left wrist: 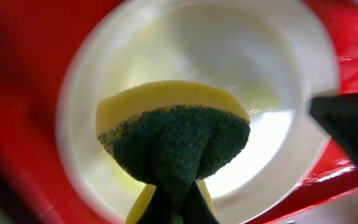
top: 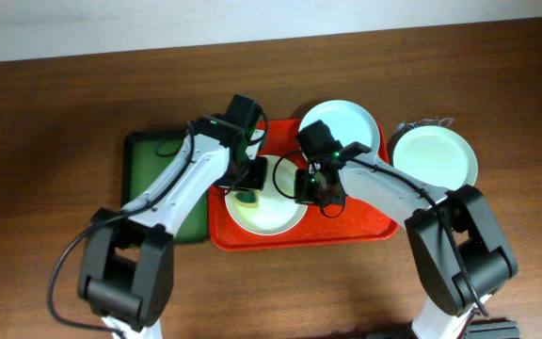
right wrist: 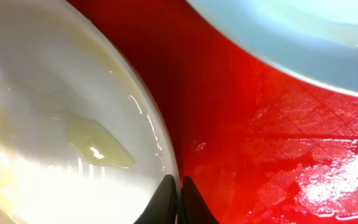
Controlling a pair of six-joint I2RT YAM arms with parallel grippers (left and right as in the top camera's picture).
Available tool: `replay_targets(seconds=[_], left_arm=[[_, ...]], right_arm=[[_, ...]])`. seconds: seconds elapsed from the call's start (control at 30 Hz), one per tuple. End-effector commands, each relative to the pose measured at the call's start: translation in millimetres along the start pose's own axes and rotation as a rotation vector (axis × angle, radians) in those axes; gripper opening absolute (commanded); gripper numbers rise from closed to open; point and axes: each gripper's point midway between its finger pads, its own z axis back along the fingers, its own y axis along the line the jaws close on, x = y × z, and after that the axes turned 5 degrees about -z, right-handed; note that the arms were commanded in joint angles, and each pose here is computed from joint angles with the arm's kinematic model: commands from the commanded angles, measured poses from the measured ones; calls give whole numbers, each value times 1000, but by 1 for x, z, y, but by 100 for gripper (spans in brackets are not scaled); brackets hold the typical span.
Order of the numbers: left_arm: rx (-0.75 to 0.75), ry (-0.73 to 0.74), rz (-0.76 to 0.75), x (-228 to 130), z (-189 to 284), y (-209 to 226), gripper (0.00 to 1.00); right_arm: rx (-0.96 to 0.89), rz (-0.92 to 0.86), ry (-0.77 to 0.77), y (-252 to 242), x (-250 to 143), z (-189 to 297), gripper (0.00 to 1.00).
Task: Clean dirty plates on tray and stack at the side
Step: 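Return the sponge to the green tray and retract the left arm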
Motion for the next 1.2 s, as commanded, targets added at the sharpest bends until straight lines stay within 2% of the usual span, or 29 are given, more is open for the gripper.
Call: replay_targets(seconds=[0.0,0.2,0.27,0.4,0.47,0.73,1.17], left_arm=[[140,-26,74,2,15,45,0],[162,-17,258,-6,24,114,0],[151,-10,204,-7,24,120,0],[314,20,252,-19,31,155,0],[343,32,283,-25,34,167,0],[350,39,345,-34,36,190,0],[407,27,345,-48,2,202,0]], right_arm=[[-4,4,15,-1,-4,-4,4],[-4,4,15,-1,-4,-4,5],[-4,4,15,-1,-4,-4,4],[-5,4,16,-1,-4,-4,5],[-7,4,19,-2,-5,-4,5],[-7,3,19,-2,-5,-4,5],[-7,4,19,-2,-5,-4,5]])
